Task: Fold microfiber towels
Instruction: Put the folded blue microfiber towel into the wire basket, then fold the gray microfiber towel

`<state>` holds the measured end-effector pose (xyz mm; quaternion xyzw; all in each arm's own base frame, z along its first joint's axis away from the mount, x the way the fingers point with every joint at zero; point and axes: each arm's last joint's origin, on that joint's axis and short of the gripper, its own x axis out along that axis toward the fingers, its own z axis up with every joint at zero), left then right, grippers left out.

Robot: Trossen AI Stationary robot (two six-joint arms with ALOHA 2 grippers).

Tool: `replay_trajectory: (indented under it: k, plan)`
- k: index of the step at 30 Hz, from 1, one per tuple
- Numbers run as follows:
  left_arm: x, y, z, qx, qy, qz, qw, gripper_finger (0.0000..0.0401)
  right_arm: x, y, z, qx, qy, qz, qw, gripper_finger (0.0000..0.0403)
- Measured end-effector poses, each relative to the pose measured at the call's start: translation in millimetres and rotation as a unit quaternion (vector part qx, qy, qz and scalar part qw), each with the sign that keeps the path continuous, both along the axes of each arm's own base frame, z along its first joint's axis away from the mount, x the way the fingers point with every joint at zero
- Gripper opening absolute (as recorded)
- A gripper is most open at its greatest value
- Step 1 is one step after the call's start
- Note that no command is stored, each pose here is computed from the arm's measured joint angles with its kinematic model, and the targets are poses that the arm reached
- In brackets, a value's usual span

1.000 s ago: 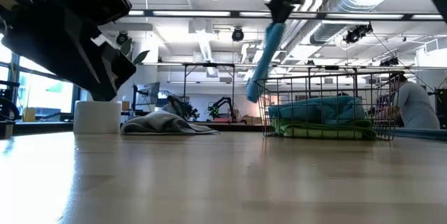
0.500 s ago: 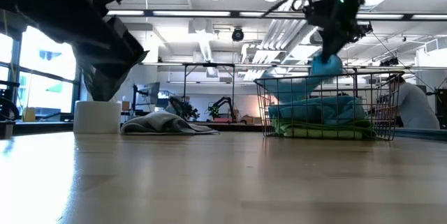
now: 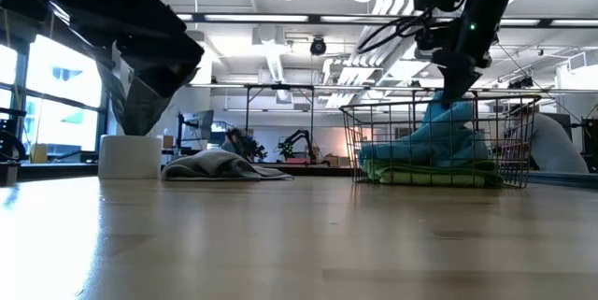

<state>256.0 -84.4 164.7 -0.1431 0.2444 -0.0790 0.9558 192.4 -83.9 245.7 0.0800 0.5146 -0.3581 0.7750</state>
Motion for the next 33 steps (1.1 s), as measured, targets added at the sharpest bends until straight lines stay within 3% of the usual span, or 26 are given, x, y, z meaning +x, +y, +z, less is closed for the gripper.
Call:
replay_trajectory:
  k: [4, 9, 13, 17, 20, 25, 33]
  plan:
    - [1, 3, 1, -0.001, -0.004, 0.007, 1.0, 0.0101, -2, 1, -1, -0.004, 0.018, 0.004, 1.0, 0.0042]
    - [4, 14, 1, 0.015, -0.008, 0.037, 0.999, 0.0101, -7, 1, 0, -0.023, 0.053, -0.001, 0.998, 0.0128]
    - [7, 26, 1, 0.045, -0.014, 0.076, 0.996, 0.0101, -9, 0, 22, -0.039, 0.068, -0.023, 0.997, 0.0176]
    - [11, 46, 1, 0.083, -0.016, 0.111, 0.99, 0.0101, -6, 3, 60, -0.035, 0.009, -0.049, 0.998, 0.0187]
    - [13, 66, 1, 0.123, -0.014, 0.145, 0.982, 0.0101, 2, 9, 77, -0.012, -0.05, -0.031, 0.998, 0.0188]
    - [10, 114, -1, 0.192, 0.014, 0.257, 0.947, 0.0101, 17, 26, 78, 0.036, -0.113, 0.034, 0.992, 0.0188]
    - [-6, 180, -10, 0.128, 0.05, 0.402, 0.905, 0.0101, 26, 49, 55, 0.024, -0.106, 0.08, 0.991, 0.0188]
